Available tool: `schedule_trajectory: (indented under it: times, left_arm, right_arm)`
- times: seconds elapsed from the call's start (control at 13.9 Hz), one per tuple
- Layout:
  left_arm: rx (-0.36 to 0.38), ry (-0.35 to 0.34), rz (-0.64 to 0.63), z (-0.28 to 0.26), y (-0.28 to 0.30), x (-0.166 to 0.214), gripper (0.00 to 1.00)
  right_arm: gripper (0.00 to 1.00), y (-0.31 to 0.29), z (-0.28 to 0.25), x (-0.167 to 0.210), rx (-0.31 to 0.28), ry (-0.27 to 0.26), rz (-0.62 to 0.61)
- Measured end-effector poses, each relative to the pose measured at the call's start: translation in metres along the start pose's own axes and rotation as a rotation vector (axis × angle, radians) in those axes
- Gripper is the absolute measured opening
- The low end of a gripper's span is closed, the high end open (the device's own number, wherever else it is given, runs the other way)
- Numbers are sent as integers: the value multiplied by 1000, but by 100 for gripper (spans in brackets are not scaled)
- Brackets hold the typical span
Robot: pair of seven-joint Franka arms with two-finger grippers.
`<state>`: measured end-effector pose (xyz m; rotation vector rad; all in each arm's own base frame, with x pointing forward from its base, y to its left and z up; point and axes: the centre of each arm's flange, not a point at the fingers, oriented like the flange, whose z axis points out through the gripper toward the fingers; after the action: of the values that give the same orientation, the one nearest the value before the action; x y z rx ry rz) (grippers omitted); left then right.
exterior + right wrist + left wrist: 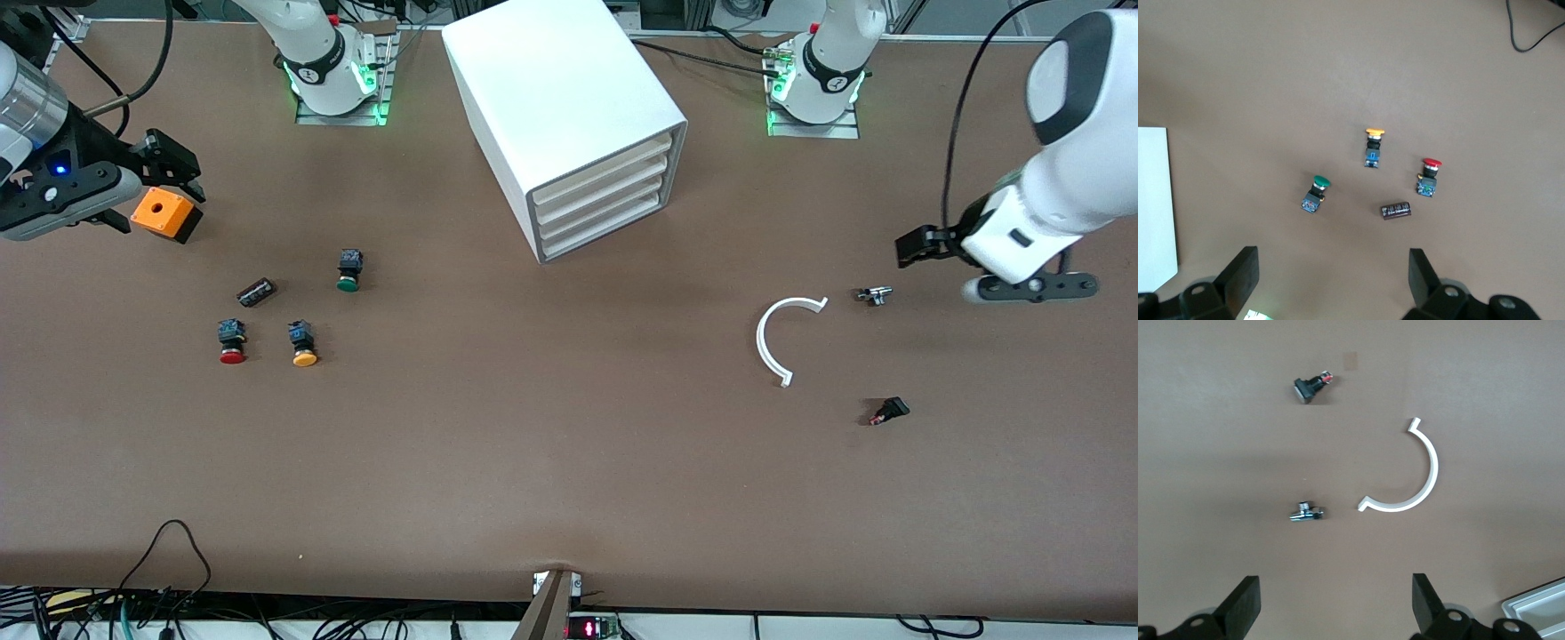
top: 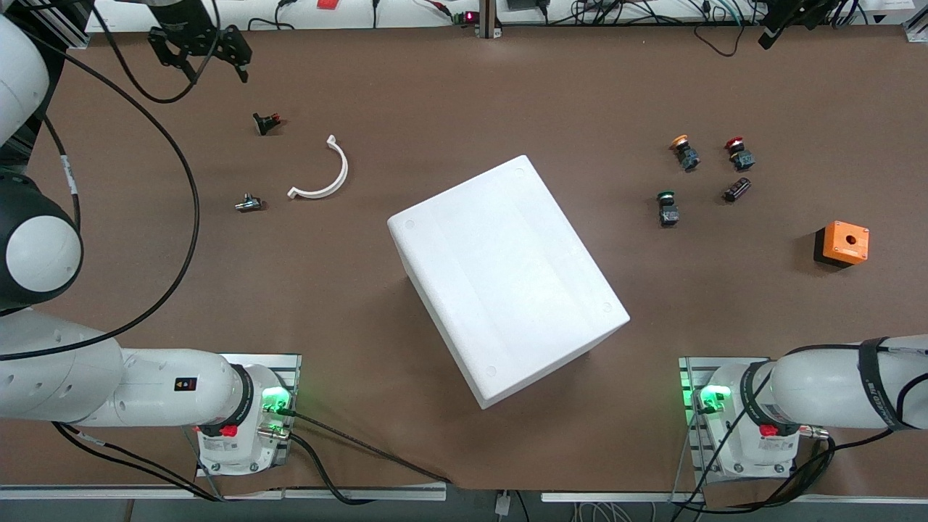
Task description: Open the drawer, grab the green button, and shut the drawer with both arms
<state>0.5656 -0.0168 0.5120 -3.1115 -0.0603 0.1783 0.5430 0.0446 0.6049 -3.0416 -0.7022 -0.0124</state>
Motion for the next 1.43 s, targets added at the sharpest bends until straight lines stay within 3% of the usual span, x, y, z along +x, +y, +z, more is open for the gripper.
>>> schedule_trajectory:
  times: [0.65,1.43]
  left_arm:
    - [-6,58,14,-31,-45,-15,100]
    - [-7,105,9,-58,-46,-30,100]
  right_arm:
    - [100,15,0,6,-3,6,21]
    - [100,30,-1,0,-4,7,49]
